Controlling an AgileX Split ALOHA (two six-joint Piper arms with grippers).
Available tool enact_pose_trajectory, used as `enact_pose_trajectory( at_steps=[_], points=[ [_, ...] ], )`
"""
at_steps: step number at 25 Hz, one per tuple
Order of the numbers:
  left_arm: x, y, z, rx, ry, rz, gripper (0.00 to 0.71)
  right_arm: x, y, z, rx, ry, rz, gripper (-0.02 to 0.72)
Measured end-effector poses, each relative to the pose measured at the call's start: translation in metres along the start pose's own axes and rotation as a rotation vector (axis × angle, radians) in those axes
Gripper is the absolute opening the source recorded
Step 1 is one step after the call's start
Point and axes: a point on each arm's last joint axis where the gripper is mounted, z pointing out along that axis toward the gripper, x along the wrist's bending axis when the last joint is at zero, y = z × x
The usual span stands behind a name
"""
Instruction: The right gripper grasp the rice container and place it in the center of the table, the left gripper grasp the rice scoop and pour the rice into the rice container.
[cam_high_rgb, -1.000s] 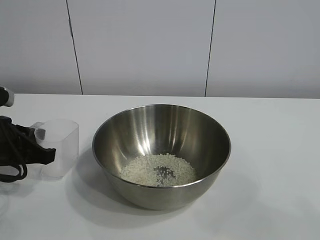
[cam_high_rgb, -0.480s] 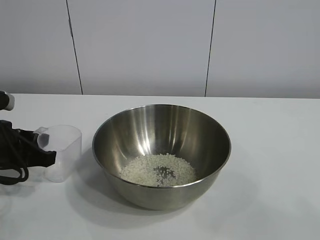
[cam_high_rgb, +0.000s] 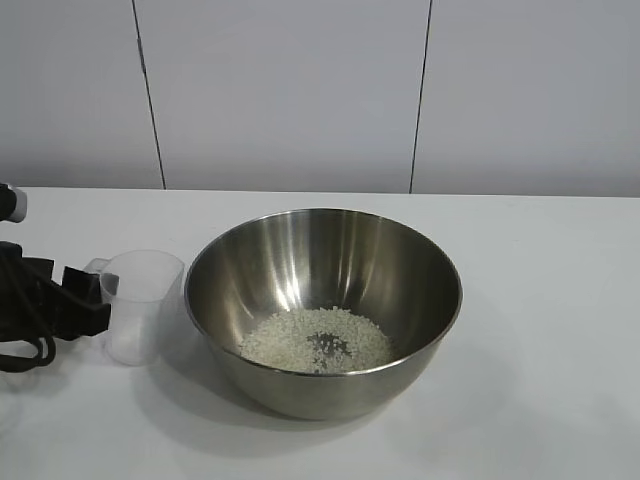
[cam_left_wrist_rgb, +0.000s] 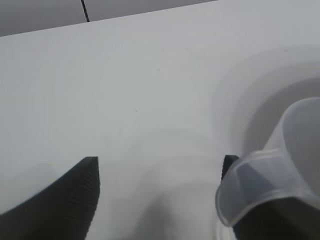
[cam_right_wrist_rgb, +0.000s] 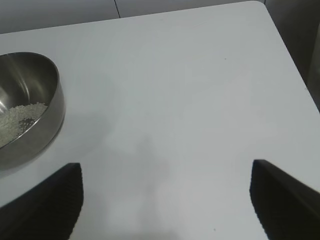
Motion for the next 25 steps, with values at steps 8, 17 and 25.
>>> enact_pose_trajectory(
  at_steps=[8, 17, 25],
  points=[
    [-0.002, -0.016, -0.018, 0.08, -0.01, 0.002, 0.609, 0.0, 0.0, 0.0, 0.0, 0.0, 0.0, 0.621],
    [-0.003, -0.012, -0.031, 0.068, -0.032, 0.011, 0.668, 0.0, 0.0, 0.0, 0.0, 0.0, 0.0, 0.621],
    [0.004, 0.011, -0.052, 0.003, 0.023, -0.013, 0.668, 0.0, 0.0, 0.0, 0.0, 0.0, 0.0, 0.621]
  ],
)
